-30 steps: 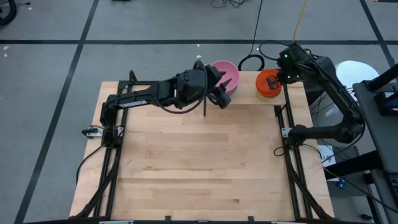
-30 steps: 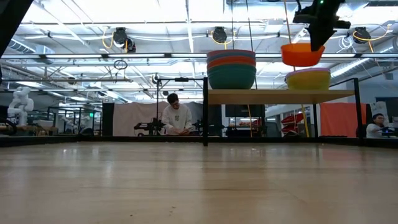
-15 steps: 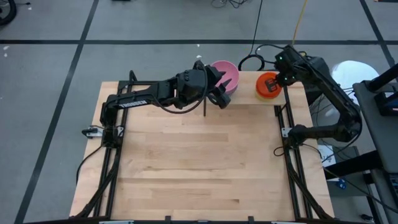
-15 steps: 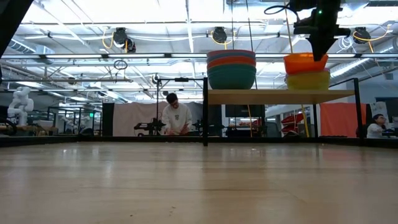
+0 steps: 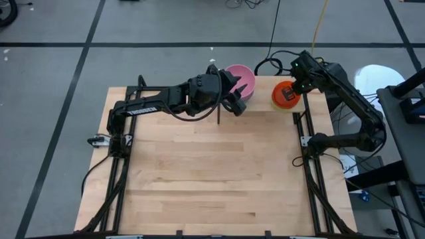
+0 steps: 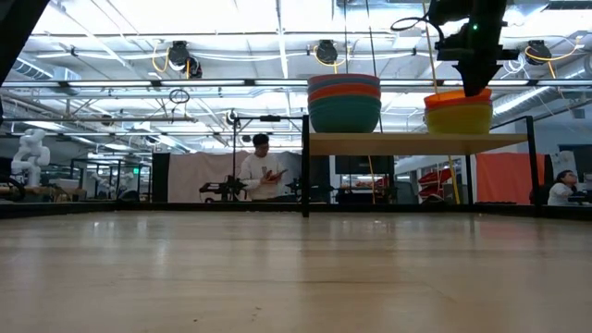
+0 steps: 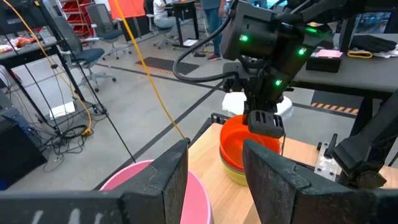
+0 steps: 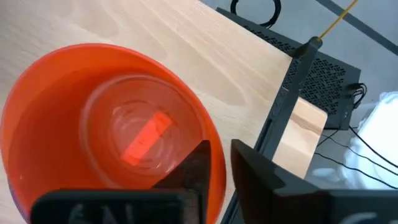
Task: Place and stack bowls onto a shelf
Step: Stack the orange bowl on top of the purple bowl on the shelf, then adjust the orange bowl on top of the purple bowl on the shelf
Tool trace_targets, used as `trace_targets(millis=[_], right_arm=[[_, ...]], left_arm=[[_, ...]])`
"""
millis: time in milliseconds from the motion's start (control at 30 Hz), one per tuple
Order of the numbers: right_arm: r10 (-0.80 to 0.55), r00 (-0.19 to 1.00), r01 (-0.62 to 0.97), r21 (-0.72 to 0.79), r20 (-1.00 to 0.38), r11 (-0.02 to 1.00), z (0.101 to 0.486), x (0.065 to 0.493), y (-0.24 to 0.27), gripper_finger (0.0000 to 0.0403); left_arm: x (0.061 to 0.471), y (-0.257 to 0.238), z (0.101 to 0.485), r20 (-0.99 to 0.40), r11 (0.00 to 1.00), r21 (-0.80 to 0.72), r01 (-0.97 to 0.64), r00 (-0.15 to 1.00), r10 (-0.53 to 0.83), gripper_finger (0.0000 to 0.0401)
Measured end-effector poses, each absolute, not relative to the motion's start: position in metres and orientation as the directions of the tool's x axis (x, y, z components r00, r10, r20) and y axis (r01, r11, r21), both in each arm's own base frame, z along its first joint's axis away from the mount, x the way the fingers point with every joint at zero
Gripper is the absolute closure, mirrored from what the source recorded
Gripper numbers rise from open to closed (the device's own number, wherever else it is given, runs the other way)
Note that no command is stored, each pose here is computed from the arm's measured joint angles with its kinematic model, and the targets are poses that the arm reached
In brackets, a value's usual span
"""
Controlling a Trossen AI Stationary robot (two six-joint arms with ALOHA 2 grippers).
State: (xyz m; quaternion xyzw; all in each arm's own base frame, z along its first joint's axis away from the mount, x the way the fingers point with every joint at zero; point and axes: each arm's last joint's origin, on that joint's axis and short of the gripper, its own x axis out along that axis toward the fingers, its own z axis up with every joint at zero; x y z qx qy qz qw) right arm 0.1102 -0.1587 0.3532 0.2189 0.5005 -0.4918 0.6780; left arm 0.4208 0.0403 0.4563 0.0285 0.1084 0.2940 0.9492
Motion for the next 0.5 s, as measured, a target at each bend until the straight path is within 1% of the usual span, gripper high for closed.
trace_targets(millis=[167, 233, 367, 433, 500], right_arm=[[-0.470, 0.034, 0.864, -0.211, -0.882, 0.457, 0.354, 0.113, -0.160, 0.0307], [-0.509, 0.063, 0.856, -0.215, -0.859, 0.469, 0.357, 0.115, -0.164, 0.0296], [-0.580, 0.132, 0.859, -0.199, -0.804, 0.471, 0.365, 0.118, -0.166, 0.0287], [-0.595, 0.174, 0.856, -0.178, -0.785, 0.485, 0.369, 0.119, -0.163, 0.0286], [-0.608, 0.191, 0.855, -0.174, -0.771, 0.489, 0.372, 0.118, -0.159, 0.0289]], left_arm=[[0.420, 0.040, 0.455, -0.203, 0.825, 0.126, -0.550, 0.800, 0.564, 0.0242], [0.420, 0.040, 0.454, -0.208, 0.826, 0.129, -0.549, 0.799, 0.564, 0.0242], [0.420, 0.040, 0.454, -0.207, 0.826, 0.129, -0.549, 0.799, 0.564, 0.0242], [0.420, 0.040, 0.454, -0.207, 0.826, 0.129, -0.549, 0.799, 0.564, 0.0242], [0.420, 0.040, 0.454, -0.207, 0.826, 0.129, -0.549, 0.799, 0.564, 0.0242]])
